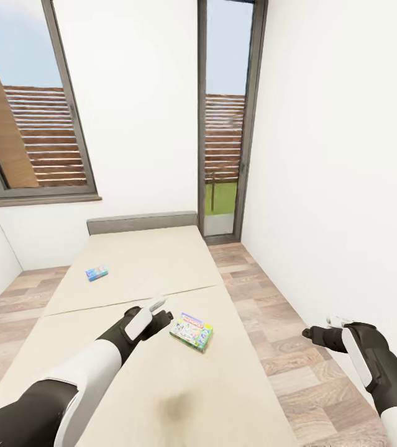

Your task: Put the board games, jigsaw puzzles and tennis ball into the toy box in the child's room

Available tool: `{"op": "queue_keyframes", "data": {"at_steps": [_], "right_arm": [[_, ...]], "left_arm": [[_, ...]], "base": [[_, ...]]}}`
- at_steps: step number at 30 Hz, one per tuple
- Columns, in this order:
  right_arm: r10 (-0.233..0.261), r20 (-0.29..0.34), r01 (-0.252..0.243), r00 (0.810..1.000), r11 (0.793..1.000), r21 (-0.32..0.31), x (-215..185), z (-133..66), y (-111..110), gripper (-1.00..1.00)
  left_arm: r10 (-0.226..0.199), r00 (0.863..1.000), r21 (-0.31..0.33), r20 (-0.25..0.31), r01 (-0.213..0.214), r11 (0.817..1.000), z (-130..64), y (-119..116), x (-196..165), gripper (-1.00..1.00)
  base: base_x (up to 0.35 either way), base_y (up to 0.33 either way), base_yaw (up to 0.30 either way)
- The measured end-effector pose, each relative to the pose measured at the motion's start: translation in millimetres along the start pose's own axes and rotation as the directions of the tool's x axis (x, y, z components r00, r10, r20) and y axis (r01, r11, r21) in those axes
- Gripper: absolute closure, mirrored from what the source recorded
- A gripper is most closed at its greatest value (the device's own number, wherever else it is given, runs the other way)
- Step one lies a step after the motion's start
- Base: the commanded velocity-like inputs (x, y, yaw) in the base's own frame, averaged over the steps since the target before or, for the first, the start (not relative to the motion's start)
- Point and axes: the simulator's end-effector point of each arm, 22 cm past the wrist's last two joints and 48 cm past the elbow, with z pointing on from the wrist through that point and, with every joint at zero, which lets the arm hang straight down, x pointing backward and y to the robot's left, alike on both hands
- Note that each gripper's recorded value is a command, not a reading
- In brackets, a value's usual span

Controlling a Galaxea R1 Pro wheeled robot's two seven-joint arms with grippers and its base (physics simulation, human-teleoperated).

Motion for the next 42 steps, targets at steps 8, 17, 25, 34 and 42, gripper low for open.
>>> {"op": "queue_keyframes", "data": {"at_steps": [8,17,25,34,42], "right_arm": [[0.0,0.0,0.0,1.0,1.0,0.0,0.0,-0.1,0.1,-1.0],[-0.001,-0.001,0.001,1.0,1.0,-0.002,0.6,0.0,1.5,-1.0],[-0.002,-0.002,0.002,1.0,1.0,-0.001,0.6,-0.1,0.9,-1.0],[-0.002,-0.001,0.002,1.0,1.0,0.0,0.5,-0.3,0.4,-1.0],[-0.002,-0.001,0.002,1.0,1.0,0.0,0.4,-0.6,0.1,-1.0]], "left_arm": [[-0.004,1.0,-0.002,0.009,0.004,1.0,-0.1,0.8,-2.0,-1.0],[-0.008,1.0,-0.003,0.018,0.008,1.0,-0.3,1.5,-4.3,-1.0],[-0.009,1.0,-0.002,0.02,0.009,1.0,-0.3,1.6,-4.8,-1.0],[-0.01,1.0,-0.004,0.022,0.01,1.0,-0.4,4.0,-6.6,-1.0],[-0.01,1.0,-0.006,0.024,0.01,1.0,-0.7,5.5,-7.6,-1.0]], "base": [[-0.106,-0.123,0.0],[-0.024,-0.029,0.111],[-0.006,-0.007,0.157],[0.026,-0.007,0.043],[0.196,-0.05,0.012]]}}
